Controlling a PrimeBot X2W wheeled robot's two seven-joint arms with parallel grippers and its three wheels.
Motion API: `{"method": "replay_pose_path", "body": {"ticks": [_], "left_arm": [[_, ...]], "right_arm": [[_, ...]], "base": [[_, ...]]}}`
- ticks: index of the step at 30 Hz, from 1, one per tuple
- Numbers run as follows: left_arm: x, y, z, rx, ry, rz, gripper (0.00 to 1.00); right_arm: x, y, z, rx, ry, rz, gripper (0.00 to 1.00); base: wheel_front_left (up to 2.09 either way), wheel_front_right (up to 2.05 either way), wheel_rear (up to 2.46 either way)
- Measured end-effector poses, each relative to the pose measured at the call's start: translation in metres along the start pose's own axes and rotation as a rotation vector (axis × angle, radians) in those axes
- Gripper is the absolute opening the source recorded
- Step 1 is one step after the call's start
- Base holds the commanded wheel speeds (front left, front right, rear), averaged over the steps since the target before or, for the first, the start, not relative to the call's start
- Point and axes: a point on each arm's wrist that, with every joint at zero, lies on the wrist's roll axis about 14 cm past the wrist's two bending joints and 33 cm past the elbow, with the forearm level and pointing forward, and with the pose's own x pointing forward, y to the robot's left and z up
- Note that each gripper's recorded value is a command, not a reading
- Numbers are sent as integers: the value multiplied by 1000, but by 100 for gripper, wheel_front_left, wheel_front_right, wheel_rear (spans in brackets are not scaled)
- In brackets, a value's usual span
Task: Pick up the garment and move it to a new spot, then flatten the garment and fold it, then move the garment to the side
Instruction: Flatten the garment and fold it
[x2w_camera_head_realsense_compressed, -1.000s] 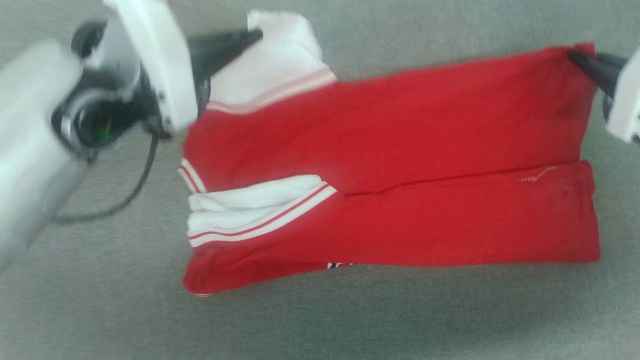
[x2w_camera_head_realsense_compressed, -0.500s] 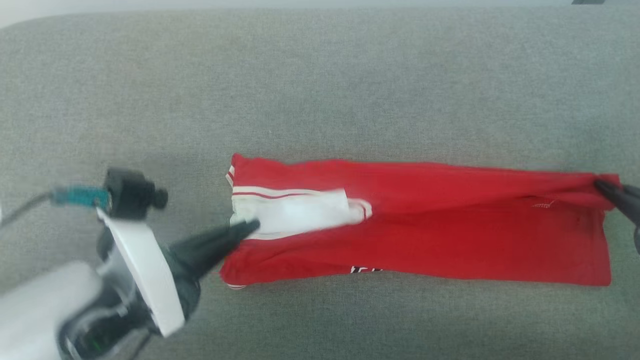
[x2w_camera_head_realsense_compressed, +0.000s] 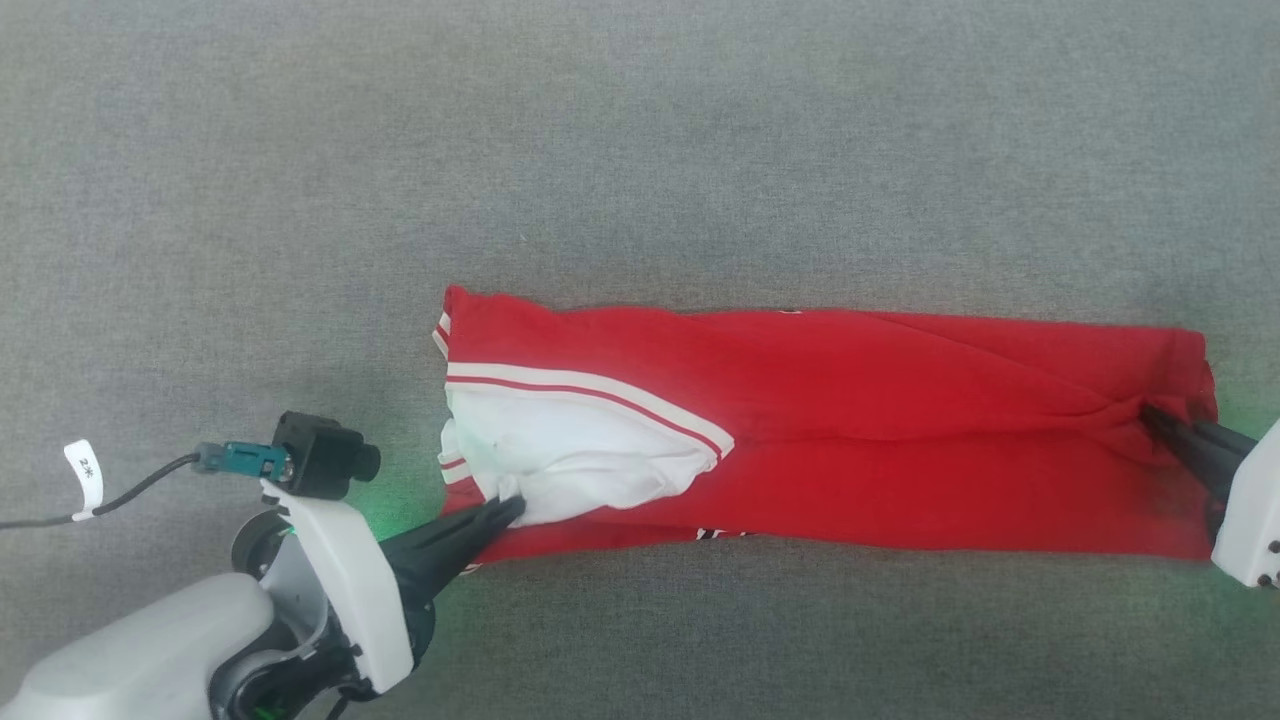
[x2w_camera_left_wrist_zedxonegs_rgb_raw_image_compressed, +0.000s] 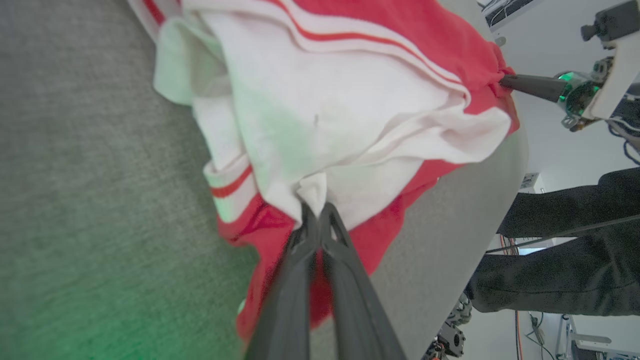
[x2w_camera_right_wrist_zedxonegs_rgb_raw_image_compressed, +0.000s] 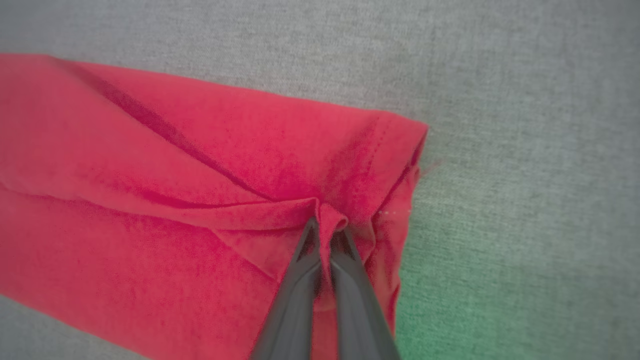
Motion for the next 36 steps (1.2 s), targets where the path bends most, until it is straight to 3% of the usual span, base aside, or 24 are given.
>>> {"method": "replay_pose_path", "body": {"ticks": [1,2,3,4,5,6,7,8,14,20,24,28,36], "left_arm": [[2,-1,3,-4,-19,-1,4],[3,-2,5,-4,-35,-3,17],[3,-3,8,-1,-55,-4,26],[2,-4,13,0,-82,-4,45],[-1,-4,16,2,-106,-1,58],[-4,-4,18,4,-127,3,82],[-7,-5,20,1,-150,7,96],[-11,-5,23,-4,-177,11,100],[-40,6,40,-80,-345,86,100],[-72,34,42,-161,-532,236,100],[-92,50,38,-151,-620,338,100],[-113,65,43,2,-661,470,100],[-131,50,67,290,-750,597,100]], "right_arm": [[0,1,1,1,-6,3,39],[-1,3,4,0,-16,7,48],[-3,5,8,7,-35,15,83],[-5,6,14,21,-56,22,100],[-8,8,18,29,-72,29,100],[-11,7,21,34,-83,30,100],[-14,6,23,40,-91,30,100],[-18,6,24,47,-97,31,100],[-27,-8,25,109,-101,-1,100],[-16,-12,4,171,-8,-19,100],[-10,-9,-7,191,51,-16,100],[-6,-5,-10,194,78,-13,100],[2,8,-6,175,86,0,100]], "base": [[0,0,0],[0,0,0],[0,0,0],[0,0,0],[0,0,0],[0,0,0],[0,0,0],[0,0,0],[0,0,0],[0,0,0],[0,0,0],[0,0,0],[0,0,0]]}}
